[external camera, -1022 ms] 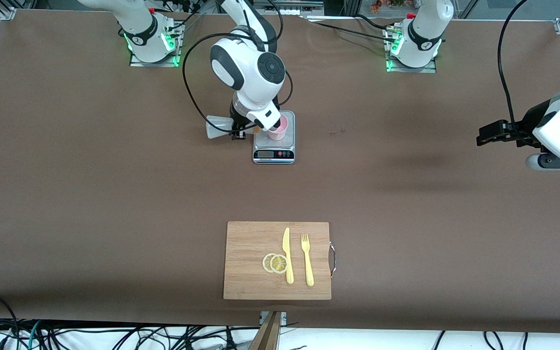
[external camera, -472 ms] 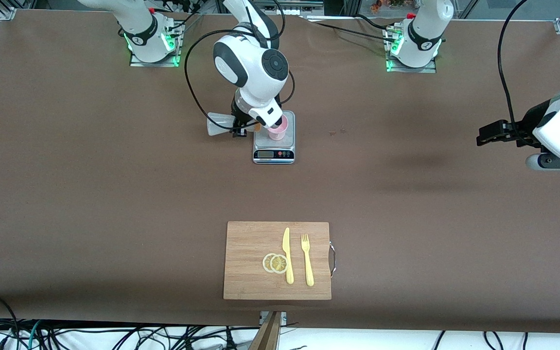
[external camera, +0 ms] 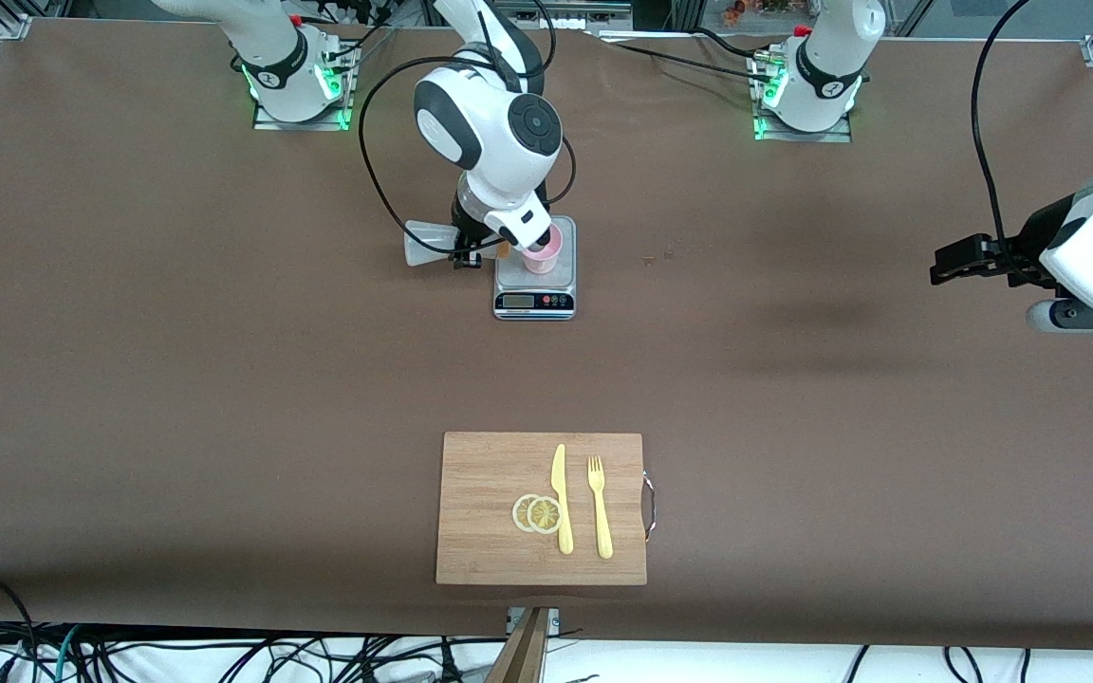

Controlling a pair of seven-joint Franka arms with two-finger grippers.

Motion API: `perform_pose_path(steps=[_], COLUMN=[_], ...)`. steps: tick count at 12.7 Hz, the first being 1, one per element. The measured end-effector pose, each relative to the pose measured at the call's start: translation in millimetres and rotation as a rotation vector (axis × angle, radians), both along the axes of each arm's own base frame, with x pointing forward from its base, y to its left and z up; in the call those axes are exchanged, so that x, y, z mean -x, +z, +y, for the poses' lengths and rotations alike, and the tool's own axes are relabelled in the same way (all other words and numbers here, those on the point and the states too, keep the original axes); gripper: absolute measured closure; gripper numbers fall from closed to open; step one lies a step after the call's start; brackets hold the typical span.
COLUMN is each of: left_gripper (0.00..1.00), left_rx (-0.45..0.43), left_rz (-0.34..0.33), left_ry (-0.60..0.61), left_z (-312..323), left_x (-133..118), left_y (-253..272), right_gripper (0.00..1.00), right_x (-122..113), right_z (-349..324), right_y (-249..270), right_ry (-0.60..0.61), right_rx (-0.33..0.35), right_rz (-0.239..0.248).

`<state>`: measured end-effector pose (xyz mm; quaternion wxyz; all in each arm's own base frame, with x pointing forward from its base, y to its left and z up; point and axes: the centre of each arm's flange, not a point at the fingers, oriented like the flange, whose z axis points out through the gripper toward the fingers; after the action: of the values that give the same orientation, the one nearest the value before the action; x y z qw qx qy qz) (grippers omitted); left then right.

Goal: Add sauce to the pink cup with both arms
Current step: 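Tilt the bottle nozzle into the cup and squeeze sauce, then carry the bottle back with the right gripper and set it down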

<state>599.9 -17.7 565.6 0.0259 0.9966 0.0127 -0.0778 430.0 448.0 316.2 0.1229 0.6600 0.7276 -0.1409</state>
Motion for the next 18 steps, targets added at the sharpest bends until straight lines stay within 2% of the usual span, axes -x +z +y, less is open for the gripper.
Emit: perform_pose_path(steps=[3, 8, 13, 15, 18], left_gripper=[0.00, 0.00, 0.00, 0.00, 0.00], left_rx=[0.000, 0.000, 0.000, 0.000, 0.000], left_rz=[0.000, 0.000, 0.000, 0.000, -0.001], left_ry=[0.000, 0.000, 0.000, 0.000, 0.000], left_z=[0.0, 0.0, 0.0, 0.1, 0.1], left_x=[0.0, 0.0, -0.1, -0.1, -0.1], left_y=[0.0, -0.1, 0.1, 0.2, 0.4], right_gripper=[0.66, 0.66, 0.66, 0.66, 0.66], right_x=[-1.9, 11.1, 5.3, -4.6, -39.6], right_z=[-2.6, -22.5, -47.9, -65.9, -112.7], right_y=[22.3, 25.7, 43.9, 57.5, 73.4], right_ry=[-0.032, -0.039, -0.121, -0.164, -0.206], right_rx=[-0.068, -0.124, -0.289, -0.360, -0.511], right_rz=[-0.005, -0.011, -0.044, -0.018, 0.052])
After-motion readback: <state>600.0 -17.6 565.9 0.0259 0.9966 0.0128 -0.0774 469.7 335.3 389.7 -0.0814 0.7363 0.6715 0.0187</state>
